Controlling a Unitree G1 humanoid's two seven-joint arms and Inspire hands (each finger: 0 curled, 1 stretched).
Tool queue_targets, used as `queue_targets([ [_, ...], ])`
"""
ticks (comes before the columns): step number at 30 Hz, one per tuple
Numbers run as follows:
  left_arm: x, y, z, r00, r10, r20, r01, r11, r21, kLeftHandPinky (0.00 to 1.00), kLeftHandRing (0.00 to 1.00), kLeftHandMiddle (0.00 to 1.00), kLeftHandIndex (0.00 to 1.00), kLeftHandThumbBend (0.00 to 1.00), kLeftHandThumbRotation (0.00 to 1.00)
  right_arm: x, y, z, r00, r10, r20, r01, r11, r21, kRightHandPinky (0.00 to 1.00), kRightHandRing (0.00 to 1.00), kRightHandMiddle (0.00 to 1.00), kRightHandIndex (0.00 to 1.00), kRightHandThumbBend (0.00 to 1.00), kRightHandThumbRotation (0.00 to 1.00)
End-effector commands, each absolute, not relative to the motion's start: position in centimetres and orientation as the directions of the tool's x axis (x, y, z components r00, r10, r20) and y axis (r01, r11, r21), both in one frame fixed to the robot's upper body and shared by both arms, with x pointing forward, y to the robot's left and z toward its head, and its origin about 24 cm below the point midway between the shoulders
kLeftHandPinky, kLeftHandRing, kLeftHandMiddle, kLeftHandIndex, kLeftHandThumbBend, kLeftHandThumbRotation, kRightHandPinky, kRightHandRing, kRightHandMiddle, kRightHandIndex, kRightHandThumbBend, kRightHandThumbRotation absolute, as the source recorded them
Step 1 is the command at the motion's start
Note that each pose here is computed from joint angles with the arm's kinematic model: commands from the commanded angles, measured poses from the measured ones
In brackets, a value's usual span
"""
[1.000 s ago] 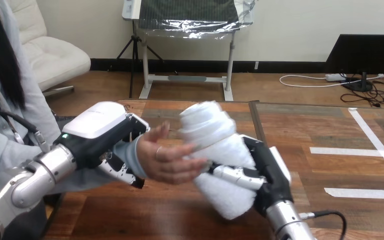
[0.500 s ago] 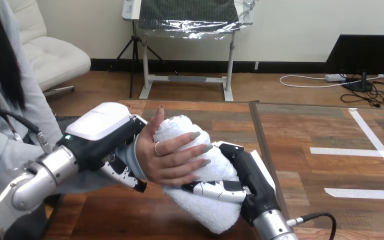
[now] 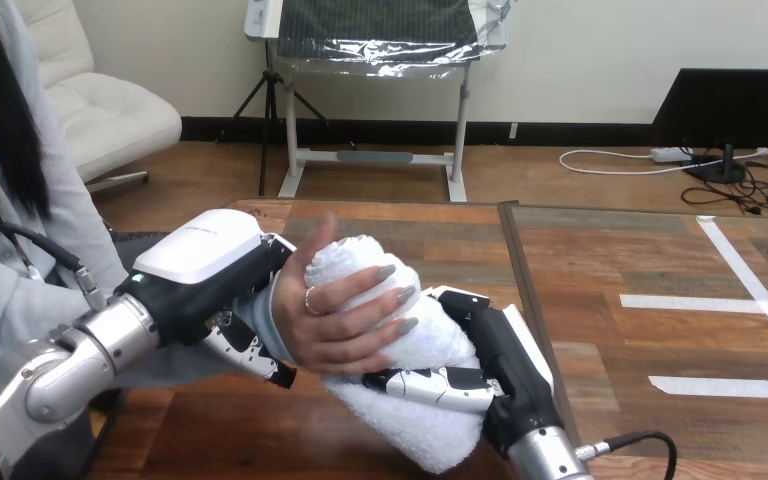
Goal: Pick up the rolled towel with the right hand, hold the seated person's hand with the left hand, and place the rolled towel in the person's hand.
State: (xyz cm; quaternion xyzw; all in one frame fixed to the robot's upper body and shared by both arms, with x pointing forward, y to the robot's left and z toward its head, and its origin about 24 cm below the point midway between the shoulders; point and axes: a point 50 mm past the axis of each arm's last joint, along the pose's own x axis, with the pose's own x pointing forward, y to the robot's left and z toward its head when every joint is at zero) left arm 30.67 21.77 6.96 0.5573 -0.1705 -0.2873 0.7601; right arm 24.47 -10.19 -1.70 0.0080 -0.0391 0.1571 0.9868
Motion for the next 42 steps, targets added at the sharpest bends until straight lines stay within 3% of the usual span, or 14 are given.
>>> queue_targets([
  [1,31.8,20.4,9.5,0.762,-0.644,0.063,0.153,0.273,0.950,0.29,0.32,0.36,0.38,0.95,0.00,25.7,-7.9,2.2,0.892,0.360,0.273,-0.366,0.930,-0.029,0.12,0.17,0.26,0.29,0.57,0.00],
  [42,31.6,20.3,8.5,0.765,-0.642,0.059,0.174,0.293,0.940,0.29,0.32,0.36,0.38,0.95,0.00,26.5,-9.0,2.9,0.909,0.318,0.271,-0.318,0.947,-0.045,0.15,0.19,0.29,0.32,0.60,0.00],
])
